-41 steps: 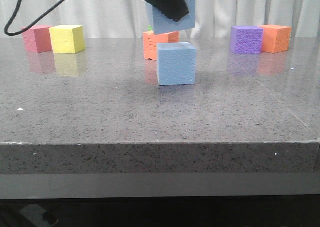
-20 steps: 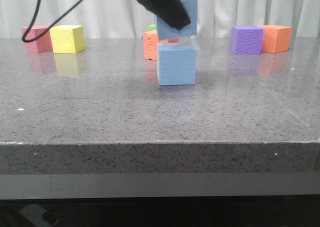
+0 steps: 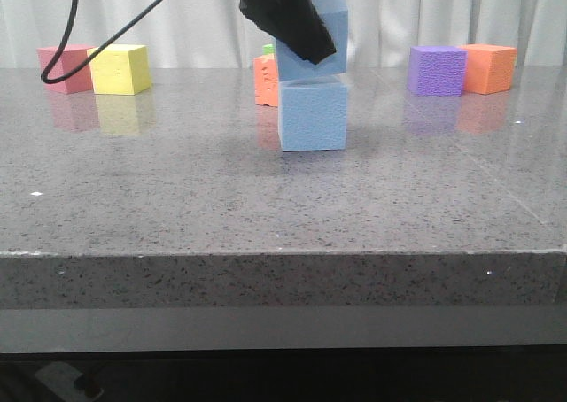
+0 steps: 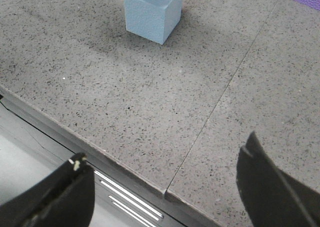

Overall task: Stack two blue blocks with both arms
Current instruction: 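Lower the held cube onto the centered cube and open the left gripper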

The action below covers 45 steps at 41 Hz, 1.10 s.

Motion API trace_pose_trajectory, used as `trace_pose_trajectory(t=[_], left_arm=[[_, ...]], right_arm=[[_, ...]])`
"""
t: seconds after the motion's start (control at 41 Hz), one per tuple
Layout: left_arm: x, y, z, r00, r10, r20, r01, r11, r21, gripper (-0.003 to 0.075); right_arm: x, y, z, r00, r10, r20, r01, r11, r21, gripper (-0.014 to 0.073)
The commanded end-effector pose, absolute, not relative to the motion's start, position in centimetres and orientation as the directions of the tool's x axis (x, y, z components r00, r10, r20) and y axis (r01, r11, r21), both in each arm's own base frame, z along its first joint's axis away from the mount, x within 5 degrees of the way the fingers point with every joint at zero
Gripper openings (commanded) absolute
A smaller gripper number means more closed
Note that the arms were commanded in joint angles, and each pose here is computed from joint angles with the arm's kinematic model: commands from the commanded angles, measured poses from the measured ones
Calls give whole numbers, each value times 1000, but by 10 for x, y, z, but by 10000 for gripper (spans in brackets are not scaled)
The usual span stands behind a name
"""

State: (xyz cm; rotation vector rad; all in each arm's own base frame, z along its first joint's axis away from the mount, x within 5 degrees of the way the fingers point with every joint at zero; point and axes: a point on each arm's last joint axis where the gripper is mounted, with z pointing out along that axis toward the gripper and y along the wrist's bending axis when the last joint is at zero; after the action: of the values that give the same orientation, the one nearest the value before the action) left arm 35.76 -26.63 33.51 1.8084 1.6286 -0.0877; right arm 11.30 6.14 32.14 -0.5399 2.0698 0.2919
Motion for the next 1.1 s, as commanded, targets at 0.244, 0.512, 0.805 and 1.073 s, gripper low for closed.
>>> trace_pose_trajectory(t=[0.244,0.512,0.805,1.073], left_arm=[[356,-265,360,232,810,-538,863,83,498,426],[359,-265,361,235,808,-540,854,94,512,587],[351,-258,381,244,796,-554,831,123,543,589],[322,-239,429,199,740,-643,813,241,530,589]], right_arm=[[115,62,334,-389,-225,-893,-482,876,-10,589],[115,62,334,-389,-225,-893,-482,876,-10,589],[115,62,334,-389,-225,-893,-482,876,-10,589],[115,62,334,-389,-225,-893,-482,876,-10,589]])
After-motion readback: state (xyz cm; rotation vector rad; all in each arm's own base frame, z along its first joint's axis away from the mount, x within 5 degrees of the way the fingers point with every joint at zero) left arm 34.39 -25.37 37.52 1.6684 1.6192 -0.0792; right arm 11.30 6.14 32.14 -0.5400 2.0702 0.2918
